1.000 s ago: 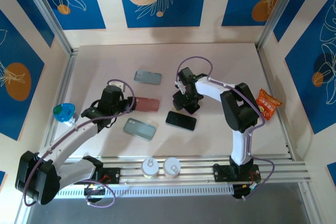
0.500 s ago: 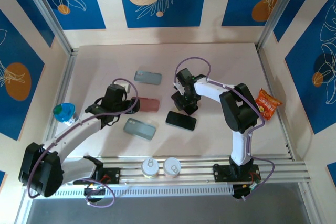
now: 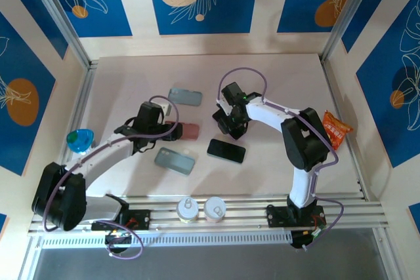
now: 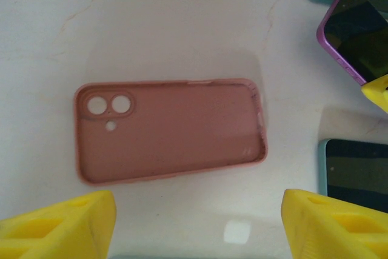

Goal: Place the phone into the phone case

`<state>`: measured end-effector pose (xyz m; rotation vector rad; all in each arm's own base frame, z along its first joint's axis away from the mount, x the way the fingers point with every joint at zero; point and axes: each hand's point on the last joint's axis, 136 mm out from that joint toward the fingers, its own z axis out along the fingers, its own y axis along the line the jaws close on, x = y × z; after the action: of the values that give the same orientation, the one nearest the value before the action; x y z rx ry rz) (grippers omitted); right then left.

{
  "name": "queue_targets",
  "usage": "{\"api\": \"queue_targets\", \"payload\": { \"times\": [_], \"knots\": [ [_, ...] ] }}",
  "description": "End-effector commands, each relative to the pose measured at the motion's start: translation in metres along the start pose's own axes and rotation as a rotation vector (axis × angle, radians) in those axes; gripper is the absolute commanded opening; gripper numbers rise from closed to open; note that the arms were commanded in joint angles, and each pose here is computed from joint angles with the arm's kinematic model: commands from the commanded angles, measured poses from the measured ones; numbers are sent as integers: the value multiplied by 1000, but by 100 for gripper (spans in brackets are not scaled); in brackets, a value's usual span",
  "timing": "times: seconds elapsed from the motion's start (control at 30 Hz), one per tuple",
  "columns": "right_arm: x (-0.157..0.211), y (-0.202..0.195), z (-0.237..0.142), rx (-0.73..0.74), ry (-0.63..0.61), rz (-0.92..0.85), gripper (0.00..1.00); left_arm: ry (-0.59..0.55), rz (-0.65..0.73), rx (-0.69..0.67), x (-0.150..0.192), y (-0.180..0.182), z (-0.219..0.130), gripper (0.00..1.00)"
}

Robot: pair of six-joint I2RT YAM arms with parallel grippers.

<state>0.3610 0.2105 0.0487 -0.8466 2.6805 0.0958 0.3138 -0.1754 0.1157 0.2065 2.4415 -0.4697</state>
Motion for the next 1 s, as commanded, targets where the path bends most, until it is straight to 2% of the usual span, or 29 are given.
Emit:
{"api": "queue_targets", "payload": {
  "times": [0.0,0.23,0.5,0.67,0.97],
  "knots": [
    [-19,7,-21,-43,-72,-35,66,-38,43,100,-20,-26,2,73],
    [-20,18,-31,-103,-95,-38,66,30,30,269,-29,-64,26,74],
    [-24,29,-42,-138,-125,-46,66,99,-24,390,-33,-90,64,72],
    [-25,33,-47,-145,-138,-48,66,109,-73,486,-41,-107,75,71],
    [-23,36,-50,-147,-142,-49,66,114,-117,559,-46,-119,82,71]
  ]
}}
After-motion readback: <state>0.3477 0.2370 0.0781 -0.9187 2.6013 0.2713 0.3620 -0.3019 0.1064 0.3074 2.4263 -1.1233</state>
